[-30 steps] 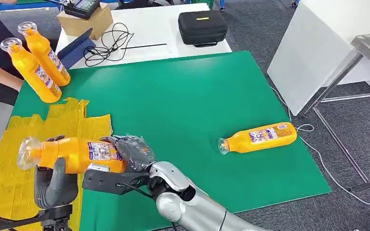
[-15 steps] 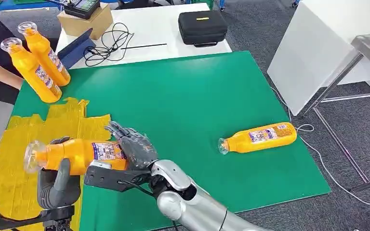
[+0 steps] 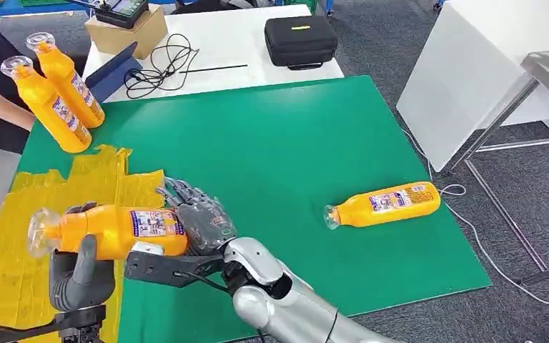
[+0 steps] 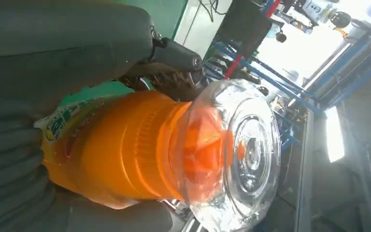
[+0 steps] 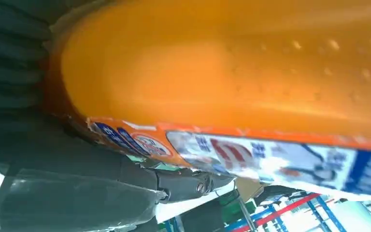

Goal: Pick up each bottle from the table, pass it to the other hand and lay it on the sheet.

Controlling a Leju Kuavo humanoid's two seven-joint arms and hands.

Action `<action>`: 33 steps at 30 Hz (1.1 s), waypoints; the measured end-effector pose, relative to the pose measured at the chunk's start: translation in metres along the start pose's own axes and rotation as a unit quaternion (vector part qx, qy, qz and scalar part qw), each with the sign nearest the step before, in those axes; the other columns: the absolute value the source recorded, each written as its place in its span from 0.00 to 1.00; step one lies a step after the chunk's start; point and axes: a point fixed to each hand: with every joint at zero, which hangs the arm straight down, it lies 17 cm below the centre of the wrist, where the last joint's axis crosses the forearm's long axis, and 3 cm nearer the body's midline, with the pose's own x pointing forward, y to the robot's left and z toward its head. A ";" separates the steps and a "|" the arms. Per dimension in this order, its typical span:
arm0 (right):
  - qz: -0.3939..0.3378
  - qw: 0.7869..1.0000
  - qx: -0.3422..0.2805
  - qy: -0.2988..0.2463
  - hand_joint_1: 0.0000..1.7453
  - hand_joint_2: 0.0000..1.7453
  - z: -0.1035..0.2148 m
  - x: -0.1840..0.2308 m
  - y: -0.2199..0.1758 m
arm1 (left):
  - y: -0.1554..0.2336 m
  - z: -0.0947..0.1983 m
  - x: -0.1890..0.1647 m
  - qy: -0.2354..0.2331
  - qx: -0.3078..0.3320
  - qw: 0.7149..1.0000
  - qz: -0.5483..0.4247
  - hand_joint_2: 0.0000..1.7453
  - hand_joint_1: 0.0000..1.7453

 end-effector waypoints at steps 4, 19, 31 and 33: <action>0.002 1.000 0.016 -0.004 0.00 0.00 0.002 0.002 0.008 | 0.007 0.001 0.007 -0.008 0.013 1.000 -0.003 1.00 1.00; 0.012 0.997 -0.007 -0.072 0.00 0.00 0.027 0.026 -0.006 | 0.047 0.016 0.041 -0.057 0.072 0.995 -0.029 1.00 1.00; 0.013 0.996 -0.014 -0.086 0.00 0.00 0.039 0.028 -0.010 | 0.052 0.024 0.044 -0.060 0.075 0.995 -0.033 1.00 1.00; 0.012 0.996 -0.014 -0.085 0.00 0.00 0.039 0.028 -0.010 | 0.052 0.024 0.044 -0.060 0.075 0.995 -0.032 1.00 1.00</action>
